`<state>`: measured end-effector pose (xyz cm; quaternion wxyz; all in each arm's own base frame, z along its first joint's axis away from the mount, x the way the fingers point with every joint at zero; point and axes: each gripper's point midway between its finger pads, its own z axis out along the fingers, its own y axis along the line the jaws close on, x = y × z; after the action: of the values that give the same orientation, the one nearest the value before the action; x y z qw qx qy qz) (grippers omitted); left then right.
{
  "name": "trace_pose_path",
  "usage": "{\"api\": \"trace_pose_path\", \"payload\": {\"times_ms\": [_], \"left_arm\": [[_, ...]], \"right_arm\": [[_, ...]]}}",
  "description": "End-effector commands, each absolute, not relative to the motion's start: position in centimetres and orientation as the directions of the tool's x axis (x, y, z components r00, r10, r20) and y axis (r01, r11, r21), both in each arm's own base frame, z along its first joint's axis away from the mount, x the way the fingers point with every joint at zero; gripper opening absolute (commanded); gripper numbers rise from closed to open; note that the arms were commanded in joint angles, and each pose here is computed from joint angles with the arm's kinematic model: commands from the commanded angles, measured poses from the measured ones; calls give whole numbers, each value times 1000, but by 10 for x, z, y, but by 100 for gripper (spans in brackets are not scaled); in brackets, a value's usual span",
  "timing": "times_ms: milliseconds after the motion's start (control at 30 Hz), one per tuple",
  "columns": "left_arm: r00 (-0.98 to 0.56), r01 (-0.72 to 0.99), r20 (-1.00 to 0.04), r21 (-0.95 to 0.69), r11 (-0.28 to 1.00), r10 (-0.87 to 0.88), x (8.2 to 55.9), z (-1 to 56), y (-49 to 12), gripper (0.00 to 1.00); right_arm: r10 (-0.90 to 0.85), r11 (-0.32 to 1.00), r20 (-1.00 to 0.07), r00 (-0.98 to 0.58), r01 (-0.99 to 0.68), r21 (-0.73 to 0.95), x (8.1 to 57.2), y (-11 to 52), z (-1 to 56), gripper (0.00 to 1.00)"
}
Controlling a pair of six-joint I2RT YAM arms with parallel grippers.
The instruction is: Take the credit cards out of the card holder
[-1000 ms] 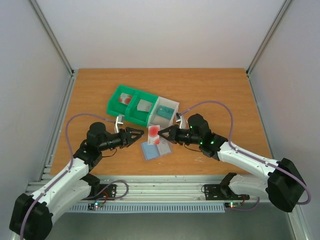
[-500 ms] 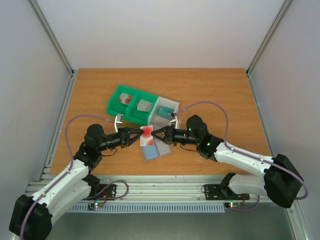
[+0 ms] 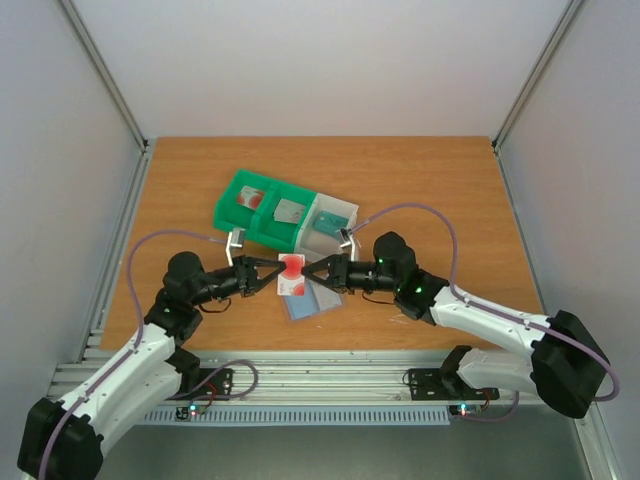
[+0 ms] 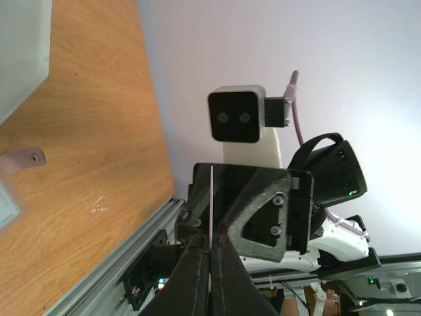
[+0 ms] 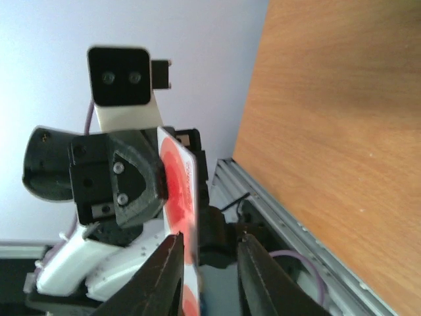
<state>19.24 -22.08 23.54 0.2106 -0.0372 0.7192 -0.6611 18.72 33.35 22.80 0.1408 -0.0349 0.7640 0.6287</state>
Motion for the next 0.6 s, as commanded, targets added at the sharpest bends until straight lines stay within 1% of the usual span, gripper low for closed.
{"api": "trace_pose_path", "payload": {"times_ms": [0,100,167,200,233,300,367,467,567], "left_arm": [[-919,282,-301,-953,109,-254,181,248,-226,0],[-934,267,-295,-951,158,-200,174,245,-227,1],[-928,305,-337,-932,197,-158,168,246,-227,0],[-936,292,-326,-931,219,-136,164,244,-226,0],[-928,323,-355,-918,231,-113,161,247,-225,0],[-922,356,-380,-907,224,-74,154,251,-226,0],[-921,377,-388,-909,178,-28,146,258,-228,0],[-923,383,-386,-912,144,10,137,266,-229,0],[-910,413,-413,-903,123,25,131,274,-229,0]], "right_arm": [[68,239,-403,-913,-377,895,176,323,249,25],[22,244,-476,-879,-457,856,169,317,268,29],[-35,274,-520,-853,-509,816,163,313,278,31],[-68,286,-546,-835,-540,791,160,310,284,32],[-100,296,-563,-821,-564,771,157,308,290,33],[-181,320,-590,-786,-615,721,151,305,295,34],[-263,344,-559,-786,-618,707,144,301,293,35],[-348,331,-569,-745,-666,669,138,301,300,35],[-405,333,-547,-732,-676,658,136,301,305,38]]}}
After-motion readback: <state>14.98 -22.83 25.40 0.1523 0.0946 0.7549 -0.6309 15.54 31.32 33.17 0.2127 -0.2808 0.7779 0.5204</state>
